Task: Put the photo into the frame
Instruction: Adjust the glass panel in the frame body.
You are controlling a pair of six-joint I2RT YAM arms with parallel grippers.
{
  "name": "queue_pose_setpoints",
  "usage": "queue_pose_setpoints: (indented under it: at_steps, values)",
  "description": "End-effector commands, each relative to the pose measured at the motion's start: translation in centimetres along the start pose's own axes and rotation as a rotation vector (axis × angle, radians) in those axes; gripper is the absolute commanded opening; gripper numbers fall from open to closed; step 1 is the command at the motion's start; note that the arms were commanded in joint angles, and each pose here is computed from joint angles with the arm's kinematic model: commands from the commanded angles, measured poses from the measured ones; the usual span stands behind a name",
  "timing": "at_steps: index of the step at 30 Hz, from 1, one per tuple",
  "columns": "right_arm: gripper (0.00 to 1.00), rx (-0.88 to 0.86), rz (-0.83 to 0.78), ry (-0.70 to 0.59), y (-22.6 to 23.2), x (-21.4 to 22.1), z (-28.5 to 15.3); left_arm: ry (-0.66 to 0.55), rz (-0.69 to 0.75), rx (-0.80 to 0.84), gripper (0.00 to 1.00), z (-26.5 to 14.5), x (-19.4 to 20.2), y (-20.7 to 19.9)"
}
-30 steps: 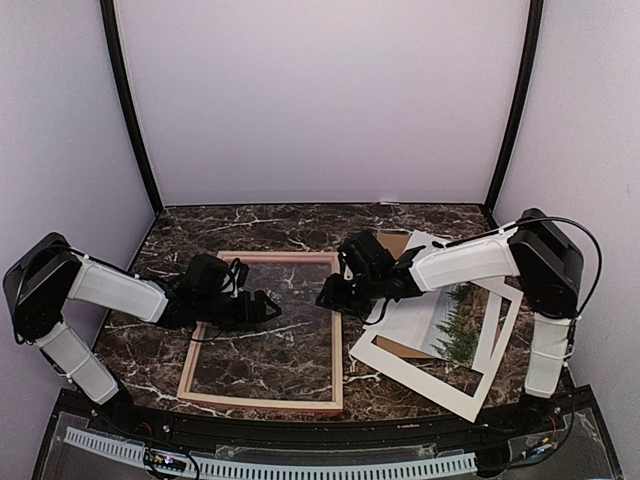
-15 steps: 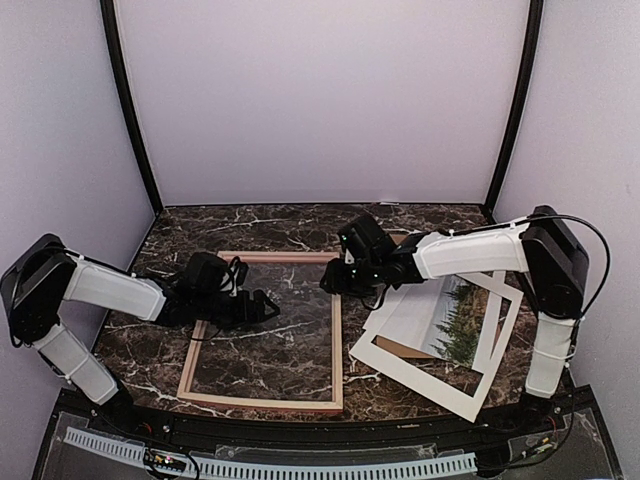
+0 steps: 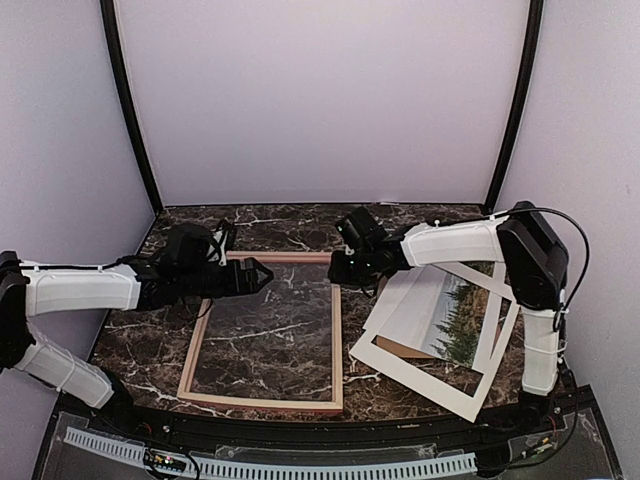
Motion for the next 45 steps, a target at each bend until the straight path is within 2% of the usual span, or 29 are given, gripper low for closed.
queue_pose_setpoints:
  at_steps: [1, 7, 15, 22, 30, 40, 45]
  values:
    - [0.44, 0.033, -0.039, 0.037, -0.4, 0.3, 1.4, -0.005, 0.081, -0.175, 0.91, -1.7, -1.2, 1.6]
    - [0.42, 0.029, -0.046, 0.112, -1.0, 2.0, 2.4, 0.025, 0.129, -0.313, 0.91, -2.7, -1.5, 3.2]
    - [0.39, 0.036, -0.054, 0.157, -1.4, 3.8, 2.8, 0.060, 0.115, -0.370, 0.92, -2.6, -0.5, 4.9]
    - [0.35, 0.057, -0.063, 0.178, -1.7, 4.5, 3.5, 0.171, 0.073, -0.455, 0.93, -2.3, 1.7, 7.8]
    - [0.29, 0.073, -0.070, 0.161, -2.2, 3.3, 3.4, 0.275, 0.029, -0.542, 0.93, -2.7, 3.6, 12.1]
    - [0.26, 0.068, -0.056, 0.158, -3.2, 1.9, 3.3, 0.353, 0.006, -0.609, 0.81, -2.4, 5.2, 14.4]
    - [0.30, 0.051, -0.043, 0.163, -3.5, 1.5, 3.4, 0.354, 0.001, -0.615, 0.75, -2.2, 5.3, 14.6]
Point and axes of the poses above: each gripper's point midway between its finger pads, its own z axis out along the fingers, its own y axis along the line the jaws close on, x = y × z, the point moved 4 cm from there along -z, back along the fingers, and after that the axes turned 12 degrees about z, right-handed, at the moved point
